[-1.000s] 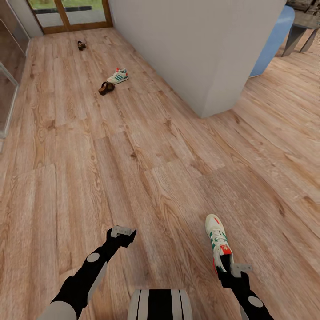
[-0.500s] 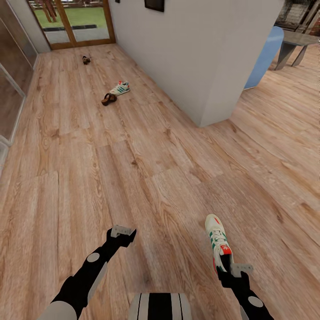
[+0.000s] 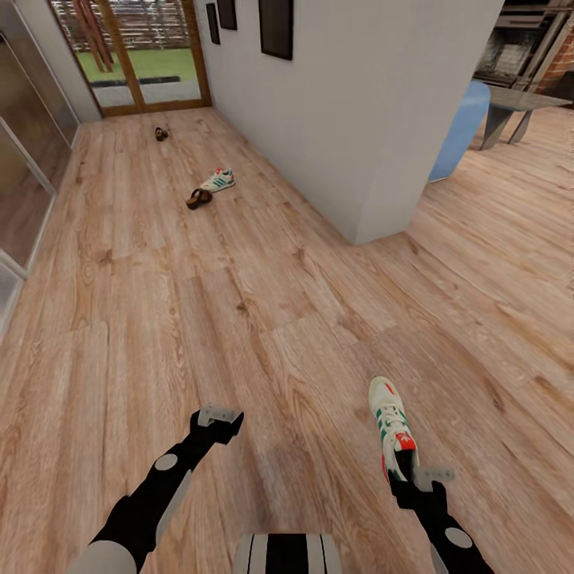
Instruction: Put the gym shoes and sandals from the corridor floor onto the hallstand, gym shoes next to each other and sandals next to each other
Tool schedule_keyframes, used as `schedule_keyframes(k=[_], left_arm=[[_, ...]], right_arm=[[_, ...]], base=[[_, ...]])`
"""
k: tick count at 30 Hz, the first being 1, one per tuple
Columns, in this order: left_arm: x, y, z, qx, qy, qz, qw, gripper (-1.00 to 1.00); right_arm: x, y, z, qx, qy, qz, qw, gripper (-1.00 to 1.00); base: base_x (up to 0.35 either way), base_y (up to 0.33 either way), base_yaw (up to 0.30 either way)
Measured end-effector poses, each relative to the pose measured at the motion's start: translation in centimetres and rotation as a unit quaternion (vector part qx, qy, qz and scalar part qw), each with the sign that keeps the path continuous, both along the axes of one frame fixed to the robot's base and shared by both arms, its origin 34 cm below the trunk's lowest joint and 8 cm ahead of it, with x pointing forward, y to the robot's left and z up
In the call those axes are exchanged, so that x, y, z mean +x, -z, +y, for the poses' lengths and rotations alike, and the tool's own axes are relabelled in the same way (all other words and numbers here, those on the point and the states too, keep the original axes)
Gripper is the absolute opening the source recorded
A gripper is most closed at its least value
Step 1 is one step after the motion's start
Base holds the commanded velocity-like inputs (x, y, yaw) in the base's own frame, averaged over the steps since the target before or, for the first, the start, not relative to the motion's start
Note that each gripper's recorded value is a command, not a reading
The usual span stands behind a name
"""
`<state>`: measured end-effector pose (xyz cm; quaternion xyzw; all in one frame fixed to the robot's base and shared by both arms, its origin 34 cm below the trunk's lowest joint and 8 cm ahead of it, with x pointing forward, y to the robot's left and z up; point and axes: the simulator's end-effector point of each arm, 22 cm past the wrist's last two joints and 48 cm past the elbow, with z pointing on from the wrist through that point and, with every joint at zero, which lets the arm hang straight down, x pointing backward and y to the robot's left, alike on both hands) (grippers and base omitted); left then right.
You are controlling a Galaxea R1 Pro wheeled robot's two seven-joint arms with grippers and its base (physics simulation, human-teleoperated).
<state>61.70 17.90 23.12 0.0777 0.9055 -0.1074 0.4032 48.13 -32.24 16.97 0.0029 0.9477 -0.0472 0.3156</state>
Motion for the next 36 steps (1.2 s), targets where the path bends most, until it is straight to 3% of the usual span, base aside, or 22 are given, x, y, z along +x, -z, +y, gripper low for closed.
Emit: schedule_keyframes(k=[6, 8, 11, 17, 23, 26, 30, 36], left_arm=[[0.6, -1.5, 0.9, 0.007, 0.001, -0.011, 0.9999, 1.00], [-0.4, -1.1, 3.1, 0.024, -0.003, -0.005, 0.9997, 1.00], [-2.2, -0.8, 4.5, 0.034, -0.008, 0.003, 0.9994, 1.00], [-6.9, 0.3, 6.9, 0.047, -0.037, 0.023, 0.9980, 1.00], [-9.3, -0.2, 8.8, 0.051, -0.067, 0.002, 0.9964, 1.00], [-13.0, 1.6, 11.0, 0.057, -0.099, 0.023, 0.9932, 1.00], [-14.2, 1.6, 12.4, 0.059, -0.118, 0.010, 0.9912, 1.00], [-15.4, 1.1, 14.3, 0.060, -0.150, 0.011, 0.9867, 1.00]], right_arm=[[1.3, -1.6, -0.1, -0.001, -0.001, -0.023, 0.9997, -1.00], [1.7, -2.1, 0.0, -0.001, -0.002, -0.029, 0.9996, -1.00], [2.2, -2.8, 0.0, 0.000, -0.002, -0.038, 0.9993, -1.00], [3.3, -4.4, 0.0, -0.003, -0.008, -0.054, 0.9985, -1.00], [4.5, -6.2, -0.1, -0.016, -0.024, -0.074, 0.9968, -1.00], [5.0, -7.0, -0.2, -0.020, -0.027, -0.083, 0.9960, -1.00], [5.3, -8.0, -0.2, -0.021, -0.028, -0.097, 0.9947, -1.00], [3.1, -10.1, -0.1, -0.023, -0.036, -0.153, 0.9873, -1.00]], base=[[0.000, 0.000, -0.066], [0.000, 0.000, -0.070], [0.000, 0.000, -0.070], [0.000, 0.000, -0.071], [0.000, 0.000, -0.071], [0.000, 0.000, -0.071], [0.000, 0.000, -0.068], [0.000, 0.000, -0.064]])
